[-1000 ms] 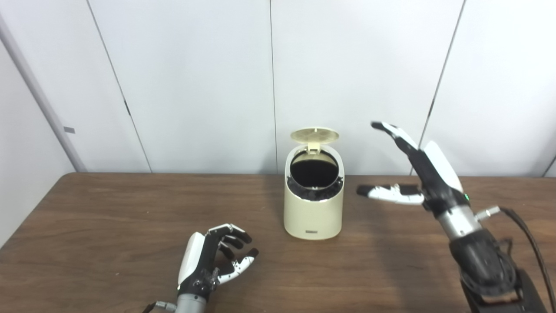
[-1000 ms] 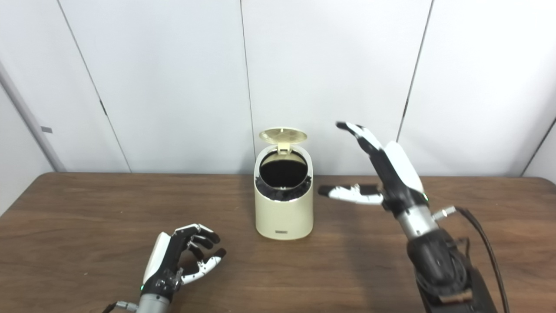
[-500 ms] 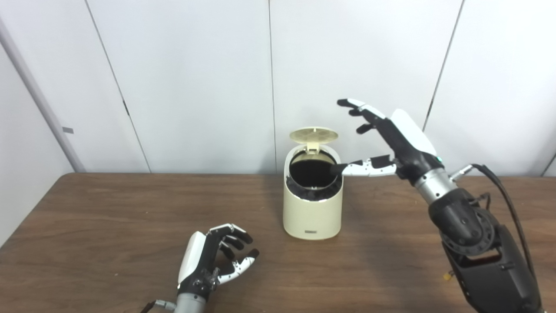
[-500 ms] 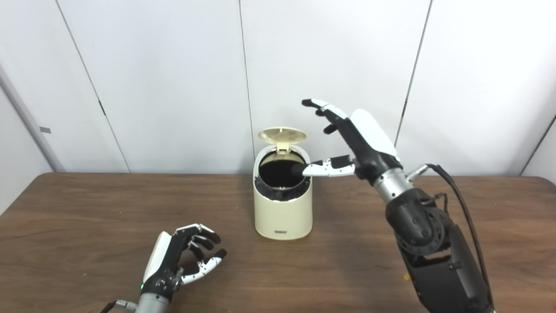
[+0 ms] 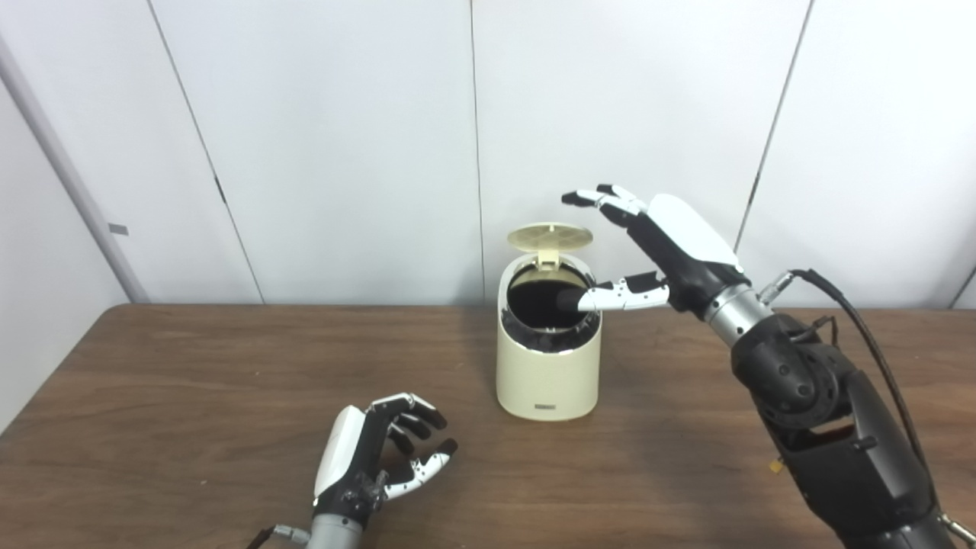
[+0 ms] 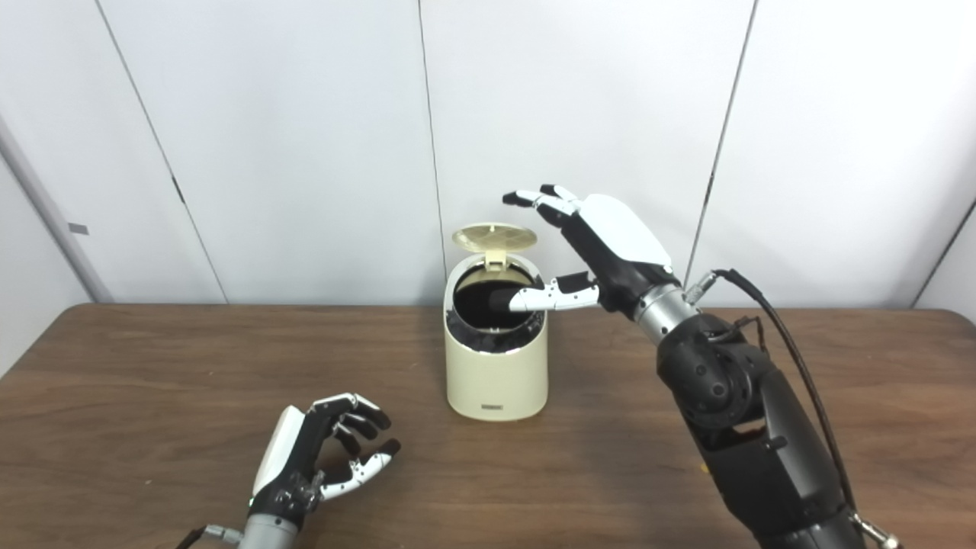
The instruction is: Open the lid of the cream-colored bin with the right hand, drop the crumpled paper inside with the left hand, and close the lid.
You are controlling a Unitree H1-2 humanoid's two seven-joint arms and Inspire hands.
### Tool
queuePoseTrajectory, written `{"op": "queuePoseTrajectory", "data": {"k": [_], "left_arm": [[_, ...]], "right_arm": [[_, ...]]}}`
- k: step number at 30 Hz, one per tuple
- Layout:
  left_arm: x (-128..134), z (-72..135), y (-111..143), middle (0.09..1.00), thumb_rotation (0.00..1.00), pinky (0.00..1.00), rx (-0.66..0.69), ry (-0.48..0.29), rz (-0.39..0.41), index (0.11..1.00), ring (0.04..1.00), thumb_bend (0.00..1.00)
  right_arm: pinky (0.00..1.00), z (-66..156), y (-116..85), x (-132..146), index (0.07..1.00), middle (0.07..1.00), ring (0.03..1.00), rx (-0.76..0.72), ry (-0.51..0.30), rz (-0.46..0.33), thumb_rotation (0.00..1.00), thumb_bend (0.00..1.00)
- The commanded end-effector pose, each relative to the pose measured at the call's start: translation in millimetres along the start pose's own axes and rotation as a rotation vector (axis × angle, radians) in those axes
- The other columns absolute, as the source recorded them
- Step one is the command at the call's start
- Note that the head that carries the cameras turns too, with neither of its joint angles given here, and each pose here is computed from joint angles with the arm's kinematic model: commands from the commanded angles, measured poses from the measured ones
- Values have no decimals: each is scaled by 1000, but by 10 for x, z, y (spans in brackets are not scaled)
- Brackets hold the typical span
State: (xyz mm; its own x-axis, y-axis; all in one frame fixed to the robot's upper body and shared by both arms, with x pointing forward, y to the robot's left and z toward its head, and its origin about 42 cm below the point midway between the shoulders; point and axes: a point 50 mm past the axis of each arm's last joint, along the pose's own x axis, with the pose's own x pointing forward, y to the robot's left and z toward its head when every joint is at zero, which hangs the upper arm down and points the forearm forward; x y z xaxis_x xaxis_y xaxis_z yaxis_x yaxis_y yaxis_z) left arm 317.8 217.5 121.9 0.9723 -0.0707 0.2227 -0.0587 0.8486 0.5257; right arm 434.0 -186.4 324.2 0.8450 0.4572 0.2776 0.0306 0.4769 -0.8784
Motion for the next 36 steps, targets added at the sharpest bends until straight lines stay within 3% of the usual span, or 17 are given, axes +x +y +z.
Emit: {"op": "queuePoseTrajectory", "data": {"k": [1, 22, 36], "left_arm": [[-72, -102, 9, 597, 45, 441, 25, 12, -4, 495, 535, 509], [-90, -67, 15, 602, 45, 444, 36, 23, -4, 495, 539, 509], [-88, -54, 20, 600, 46, 434, 33, 11, -4, 495, 532, 509]], "right_arm": [[889, 153, -269, 138, 868, 891, 997, -62, -70, -48, 655, 703], [900, 284, -236, 58, 807, 837, 998, -135, -124, -20, 603, 708], [999, 367, -193, -60, 782, 794, 978, -129, -183, -4, 594, 711]]}}
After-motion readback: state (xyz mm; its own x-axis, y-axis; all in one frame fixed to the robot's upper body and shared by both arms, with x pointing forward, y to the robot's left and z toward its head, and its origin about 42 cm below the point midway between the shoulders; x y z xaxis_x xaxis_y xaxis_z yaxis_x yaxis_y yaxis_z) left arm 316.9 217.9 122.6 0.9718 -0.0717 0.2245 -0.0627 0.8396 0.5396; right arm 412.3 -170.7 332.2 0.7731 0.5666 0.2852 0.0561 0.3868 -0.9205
